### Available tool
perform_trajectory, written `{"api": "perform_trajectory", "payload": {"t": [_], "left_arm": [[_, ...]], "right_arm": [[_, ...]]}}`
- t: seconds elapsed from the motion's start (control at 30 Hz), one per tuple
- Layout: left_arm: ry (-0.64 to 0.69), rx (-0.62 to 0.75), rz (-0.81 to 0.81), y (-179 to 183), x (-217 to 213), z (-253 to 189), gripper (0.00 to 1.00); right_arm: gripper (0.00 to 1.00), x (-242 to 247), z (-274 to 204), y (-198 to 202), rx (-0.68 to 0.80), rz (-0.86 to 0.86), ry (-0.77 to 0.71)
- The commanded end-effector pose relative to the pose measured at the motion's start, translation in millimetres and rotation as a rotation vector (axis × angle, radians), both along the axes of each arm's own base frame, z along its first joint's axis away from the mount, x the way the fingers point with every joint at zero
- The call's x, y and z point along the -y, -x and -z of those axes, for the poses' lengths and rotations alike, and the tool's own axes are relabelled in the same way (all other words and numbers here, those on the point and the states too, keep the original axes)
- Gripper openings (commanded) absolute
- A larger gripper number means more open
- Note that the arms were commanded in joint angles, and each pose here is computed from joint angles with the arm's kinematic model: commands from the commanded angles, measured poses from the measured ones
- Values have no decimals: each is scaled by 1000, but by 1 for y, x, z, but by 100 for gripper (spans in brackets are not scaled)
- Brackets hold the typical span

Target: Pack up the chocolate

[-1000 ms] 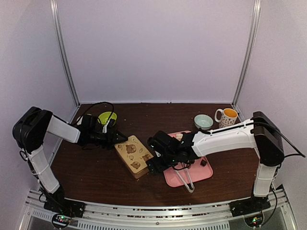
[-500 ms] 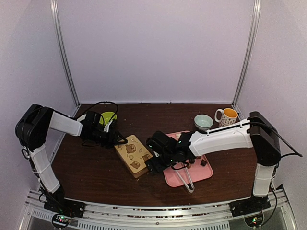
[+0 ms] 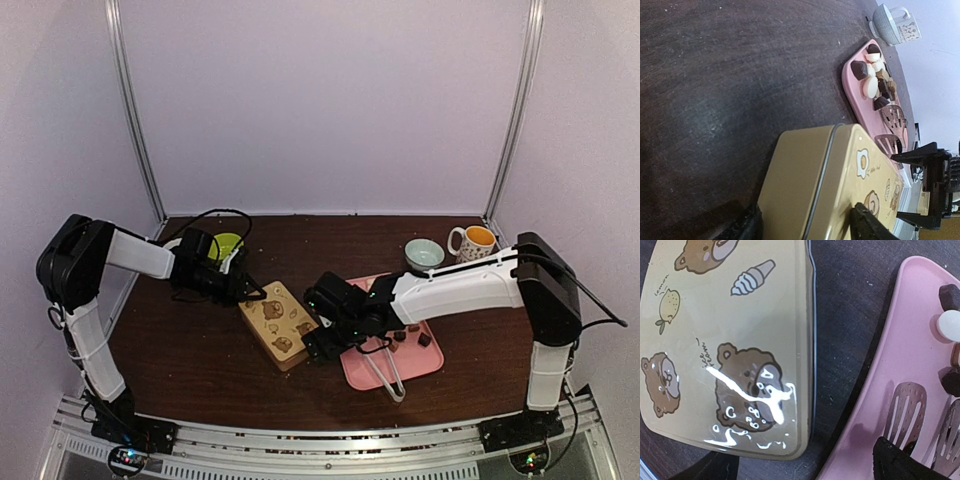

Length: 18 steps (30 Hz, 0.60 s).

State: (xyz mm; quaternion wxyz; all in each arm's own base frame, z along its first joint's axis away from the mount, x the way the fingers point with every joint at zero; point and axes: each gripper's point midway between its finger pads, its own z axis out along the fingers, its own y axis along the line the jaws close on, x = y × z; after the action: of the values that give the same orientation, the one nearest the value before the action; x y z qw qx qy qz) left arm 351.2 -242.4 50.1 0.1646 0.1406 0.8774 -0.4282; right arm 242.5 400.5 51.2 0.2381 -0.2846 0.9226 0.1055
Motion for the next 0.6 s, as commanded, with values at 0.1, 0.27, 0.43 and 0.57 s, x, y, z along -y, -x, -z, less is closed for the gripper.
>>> {"api": "perform_trajectory", "payload": {"t": [0.1, 0.27, 0.43, 0.57], "left_arm": [[-46, -67, 0, 12, -6, 28, 48], [-79, -75, -24, 11, -10, 35, 40], [-148, -104, -48, 11, -19, 52, 39], [-181, -105, -61, 12, -24, 59, 38]], "right_arm": [[92, -6, -9, -18, 23, 32, -39], [90, -8, -9, -16, 18, 23, -45], [90, -8, -11, -16, 20, 22, -47], [90, -8, -11, -16, 20, 20, -47]]}}
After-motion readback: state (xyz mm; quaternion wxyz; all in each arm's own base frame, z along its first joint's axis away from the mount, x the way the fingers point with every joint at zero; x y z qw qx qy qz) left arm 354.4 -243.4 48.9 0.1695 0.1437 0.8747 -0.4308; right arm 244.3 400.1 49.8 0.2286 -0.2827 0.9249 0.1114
